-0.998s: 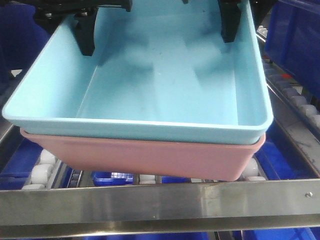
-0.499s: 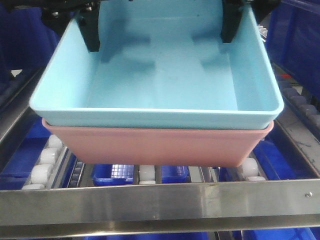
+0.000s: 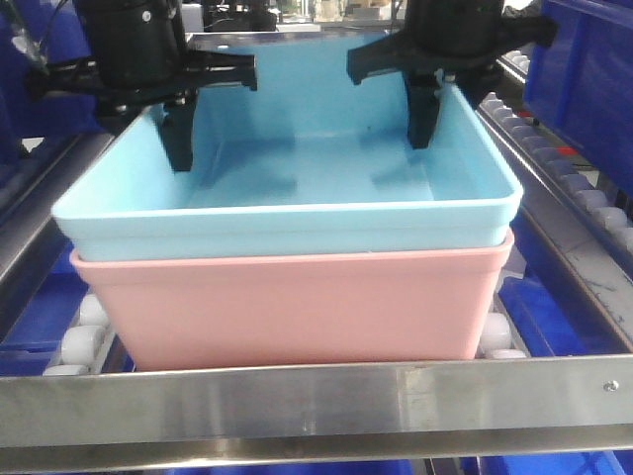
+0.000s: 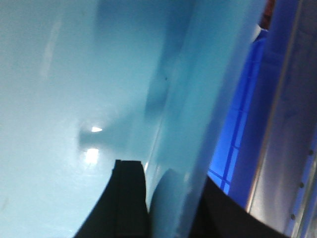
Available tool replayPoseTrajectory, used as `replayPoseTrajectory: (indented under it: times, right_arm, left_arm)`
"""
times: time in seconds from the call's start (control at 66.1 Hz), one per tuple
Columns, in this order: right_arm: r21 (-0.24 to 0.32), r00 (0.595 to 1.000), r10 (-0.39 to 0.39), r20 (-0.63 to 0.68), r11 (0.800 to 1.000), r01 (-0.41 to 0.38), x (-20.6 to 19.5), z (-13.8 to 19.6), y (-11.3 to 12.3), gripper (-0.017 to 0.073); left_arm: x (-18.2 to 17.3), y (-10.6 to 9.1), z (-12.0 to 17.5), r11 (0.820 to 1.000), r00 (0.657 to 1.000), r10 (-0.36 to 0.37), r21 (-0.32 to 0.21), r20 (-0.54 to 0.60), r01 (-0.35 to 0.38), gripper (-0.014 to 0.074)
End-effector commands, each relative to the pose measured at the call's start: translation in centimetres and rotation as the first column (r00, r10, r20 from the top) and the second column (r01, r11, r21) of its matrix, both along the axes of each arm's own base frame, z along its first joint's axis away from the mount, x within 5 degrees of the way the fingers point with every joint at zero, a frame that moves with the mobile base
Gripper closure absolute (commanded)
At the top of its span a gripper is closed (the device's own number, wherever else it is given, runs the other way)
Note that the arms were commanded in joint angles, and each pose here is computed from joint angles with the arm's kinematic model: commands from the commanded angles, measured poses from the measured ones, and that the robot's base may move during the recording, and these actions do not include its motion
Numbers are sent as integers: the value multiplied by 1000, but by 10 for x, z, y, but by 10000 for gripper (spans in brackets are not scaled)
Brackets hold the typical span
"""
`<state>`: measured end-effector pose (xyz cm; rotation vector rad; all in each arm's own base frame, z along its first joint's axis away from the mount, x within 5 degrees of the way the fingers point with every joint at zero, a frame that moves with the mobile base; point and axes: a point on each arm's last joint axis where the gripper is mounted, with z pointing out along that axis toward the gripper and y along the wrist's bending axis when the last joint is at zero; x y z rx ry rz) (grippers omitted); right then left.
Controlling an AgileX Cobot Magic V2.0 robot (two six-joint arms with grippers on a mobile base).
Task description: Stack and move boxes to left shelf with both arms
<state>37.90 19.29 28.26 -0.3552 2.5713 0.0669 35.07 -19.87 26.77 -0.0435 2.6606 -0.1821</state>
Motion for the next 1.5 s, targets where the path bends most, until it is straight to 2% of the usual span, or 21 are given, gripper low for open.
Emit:
replayPoseTrajectory:
  times: [0.0,0.091,0.151,0.318,0.378,0.438,0.544,0.953,1.104,1.194,1.3,1.376,1.482]
  right_arm:
    - [140,993,49,105,988,-64,-12,40,15,498]
    - [138,994,49,99,989,-62,-13,39,15,439]
    - [135,994,49,95,989,-61,-13,39,15,333]
    - [130,995,47,87,990,-59,-14,39,14,44]
    - [128,995,47,83,990,-58,-14,39,14,-6]
    - [126,996,47,80,990,-57,-15,39,13,-14]
    - [127,995,47,84,990,-57,-16,42,12,-12]
    - [86,987,45,154,995,-59,-34,77,-4,-12]
    - [102,981,41,188,993,-61,-44,94,-10,-11]
    - [108,979,38,199,992,-61,-49,102,-13,8]
    - [112,978,35,206,992,-59,-56,110,-17,136]
    - [116,976,33,214,992,-59,-60,116,-20,286]
    - [121,973,30,230,991,-59,-67,124,-24,501]
  left_arm:
    - [1,-10,43,983,986,9,-180,164,21,591]
    - [1,-9,42,985,987,1,-173,159,26,583]
    - [0,-9,42,985,987,-12,-170,159,39,538]
    - [0,-10,42,984,987,-27,-169,158,54,288]
    - [0,-10,42,984,988,-26,-168,151,52,186]
    - [-1,-10,43,985,989,-26,-164,144,50,100]
    - [-1,-9,50,987,991,-26,-155,134,47,14]
    - [-11,-2,93,990,985,-72,-109,155,89,20]
    - [-21,6,108,990,981,-86,-96,173,104,20]
    - [-28,11,116,991,980,-102,-67,173,115,36]
    - [-38,14,123,990,977,-129,-25,172,136,112]
    - [-47,13,129,988,971,-155,20,184,154,211]
    - [-61,3,135,977,955,-210,83,209,196,407]
